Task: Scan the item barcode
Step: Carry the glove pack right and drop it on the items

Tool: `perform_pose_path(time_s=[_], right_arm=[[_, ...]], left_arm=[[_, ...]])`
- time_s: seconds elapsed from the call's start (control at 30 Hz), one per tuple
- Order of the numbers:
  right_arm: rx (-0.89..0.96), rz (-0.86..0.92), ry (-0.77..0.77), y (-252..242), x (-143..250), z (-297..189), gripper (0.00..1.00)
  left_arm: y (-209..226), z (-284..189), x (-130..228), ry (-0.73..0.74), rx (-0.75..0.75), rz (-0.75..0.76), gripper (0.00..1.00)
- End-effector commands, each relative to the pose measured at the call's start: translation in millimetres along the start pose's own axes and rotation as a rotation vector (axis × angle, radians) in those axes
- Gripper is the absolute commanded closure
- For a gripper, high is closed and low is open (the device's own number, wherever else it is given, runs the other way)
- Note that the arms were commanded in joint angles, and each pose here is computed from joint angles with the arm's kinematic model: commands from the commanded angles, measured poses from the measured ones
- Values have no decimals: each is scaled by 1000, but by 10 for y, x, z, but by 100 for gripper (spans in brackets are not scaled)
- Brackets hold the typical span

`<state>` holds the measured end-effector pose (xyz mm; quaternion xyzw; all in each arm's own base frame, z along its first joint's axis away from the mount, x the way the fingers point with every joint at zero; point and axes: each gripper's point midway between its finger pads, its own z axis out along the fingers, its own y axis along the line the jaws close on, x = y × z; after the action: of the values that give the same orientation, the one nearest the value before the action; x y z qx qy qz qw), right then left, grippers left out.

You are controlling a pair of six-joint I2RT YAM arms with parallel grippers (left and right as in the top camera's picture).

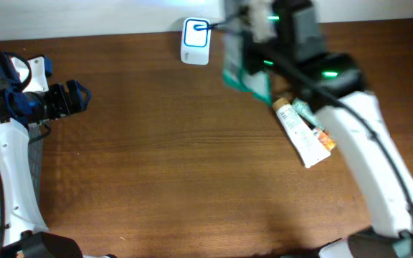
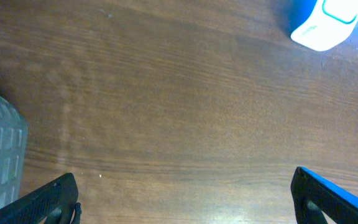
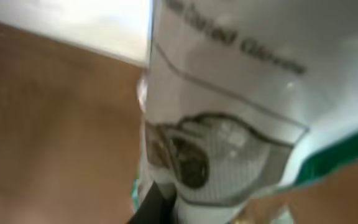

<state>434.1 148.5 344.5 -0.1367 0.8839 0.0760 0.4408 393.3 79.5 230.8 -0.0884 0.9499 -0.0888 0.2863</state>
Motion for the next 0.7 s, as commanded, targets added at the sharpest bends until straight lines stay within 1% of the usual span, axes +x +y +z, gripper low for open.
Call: perform_pose_path(time_s=[0.0,0.07,0.13,0.27,0.4,0.47,0.5,0.53,0.57,0.63,0.67], right_arm=[[-39,269,149,-364,399,-358,96],[16,342,283,-617,755,-390,96],[62,396,452,-861,1211,-358,96],[108,491,646,-1195,1863,-121,96],[141,589,753,-1520,2390,186,96],[157,632,780,-1687,2562,309,95],[161,646,789,-1734,2611,330,85],[165,655,794,-1766,2642,338,66],[163,657,798,-1801,2670,345,54],[169,664,787,-1889,2660,293,37],[174,674,785,-1923,2631,244,32]], left_arm=[[25,-21,-15,-8,-7,2,1],[25,-21,-15,-8,-7,2,1],[25,-21,-15,-8,-7,2,1],[25,-21,-15,-8,-7,2,1],[25,-21,-15,-8,-7,2,1],[25,-21,-15,-8,-7,2,1],[25,-21,-14,-7,-7,2,1],[25,-21,-15,-8,-7,2,1],[25,-21,-15,-8,-7,2,1],[25,-21,-15,-8,-7,2,1],[25,-21,-15,-8,-7,2,1]])
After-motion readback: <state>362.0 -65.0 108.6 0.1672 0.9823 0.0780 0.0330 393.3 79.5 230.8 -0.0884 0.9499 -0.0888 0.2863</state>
